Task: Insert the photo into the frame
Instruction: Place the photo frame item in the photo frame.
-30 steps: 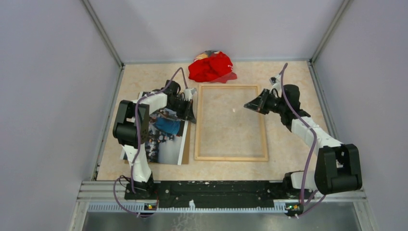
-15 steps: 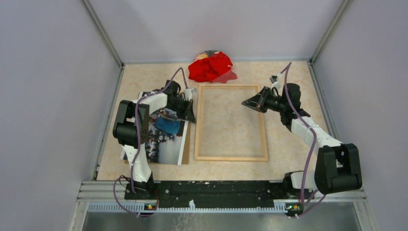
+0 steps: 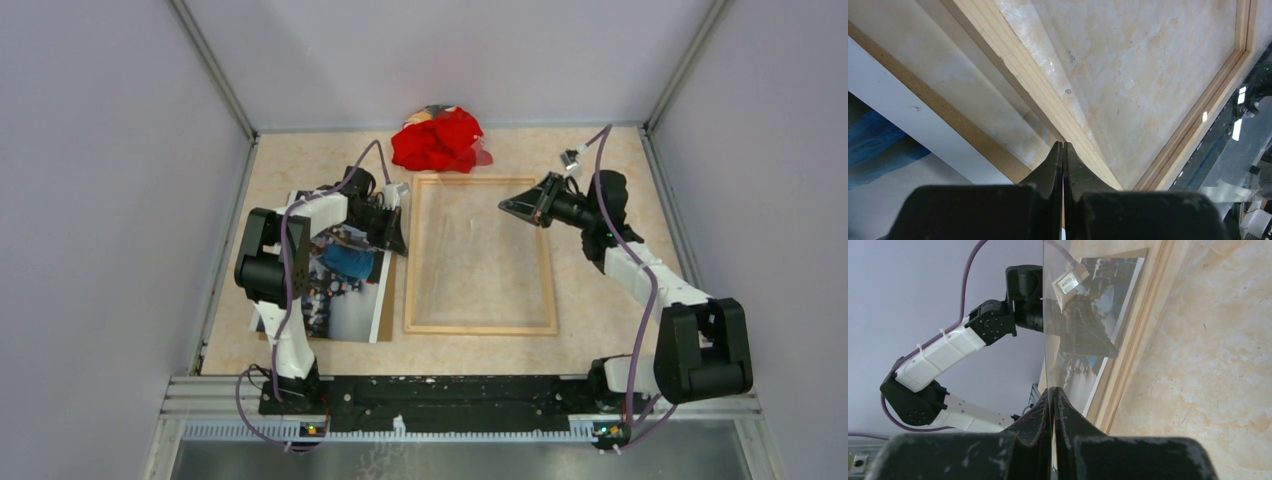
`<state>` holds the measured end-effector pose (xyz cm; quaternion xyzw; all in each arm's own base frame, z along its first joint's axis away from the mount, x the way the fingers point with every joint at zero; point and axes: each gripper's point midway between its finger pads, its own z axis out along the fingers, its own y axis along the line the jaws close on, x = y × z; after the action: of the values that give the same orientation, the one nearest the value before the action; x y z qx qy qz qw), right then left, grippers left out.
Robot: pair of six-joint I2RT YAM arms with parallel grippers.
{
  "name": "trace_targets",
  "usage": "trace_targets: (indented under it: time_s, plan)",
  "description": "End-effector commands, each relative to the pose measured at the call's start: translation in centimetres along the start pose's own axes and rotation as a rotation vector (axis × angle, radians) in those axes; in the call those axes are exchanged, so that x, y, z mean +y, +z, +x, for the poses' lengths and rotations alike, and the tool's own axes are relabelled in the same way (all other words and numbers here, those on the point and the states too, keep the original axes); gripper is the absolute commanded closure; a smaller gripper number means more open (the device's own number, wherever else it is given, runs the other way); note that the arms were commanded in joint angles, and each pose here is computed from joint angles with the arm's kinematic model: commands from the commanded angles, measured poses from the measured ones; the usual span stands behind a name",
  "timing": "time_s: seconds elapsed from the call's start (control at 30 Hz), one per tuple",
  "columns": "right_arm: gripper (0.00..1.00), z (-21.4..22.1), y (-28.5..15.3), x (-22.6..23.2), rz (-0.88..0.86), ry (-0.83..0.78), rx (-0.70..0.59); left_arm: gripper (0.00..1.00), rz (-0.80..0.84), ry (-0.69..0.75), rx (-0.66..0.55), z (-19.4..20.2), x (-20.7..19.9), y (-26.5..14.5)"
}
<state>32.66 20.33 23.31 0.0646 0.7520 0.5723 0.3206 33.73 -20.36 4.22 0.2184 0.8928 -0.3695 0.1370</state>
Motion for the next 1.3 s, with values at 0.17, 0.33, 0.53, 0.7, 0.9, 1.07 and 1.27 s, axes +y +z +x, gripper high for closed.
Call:
trace_targets:
  time_s: [0.17, 0.33, 0.53, 0.7, 0.9, 1.07, 1.27]
  plan:
    - [1.0, -0.3, 0.9, 3.8, -0.122, -0.093, 0.004, 1.0, 0.019, 0.039, -0.031, -1.3, -0.7, -0.3]
    - [1.0, 0.1, 1.2, 3.6, -0.114, -0.127, 0.019, 1.0, 0.017, 0.045, -0.034, -1.5, -0.8, -0.5]
    - [1.0, 0.5, 1.2, 2.6, -0.078, -0.206, 0.054, 1.0, 0.016, 0.041, -0.029, -1.2, -0.8, -0.4]
    - [1.0, 1.1, 1.3, 1.0, -0.023, -0.224, 0.096, 1.0, 0.013, 0.043, -0.03, -1.3, -0.7, -0.5]
    - [1.0, 1.8, 1.1, -0.6, 0.041, -0.249, 0.147, 1.0, 0.009, 0.044, -0.028, -1.4, -0.7, -0.5]
    - [1.0, 1.8, 0.8, 1.2, 0.004, -0.308, 0.149, 1.0, 0.012, 0.041, -0.027, -1.4, -0.7, -0.5]
    - [1.0, 1.9, 0.9, 2.8, -0.009, -0.375, 0.167, 1.0, 0.012, 0.042, -0.03, -1.6, -0.8, -0.5]
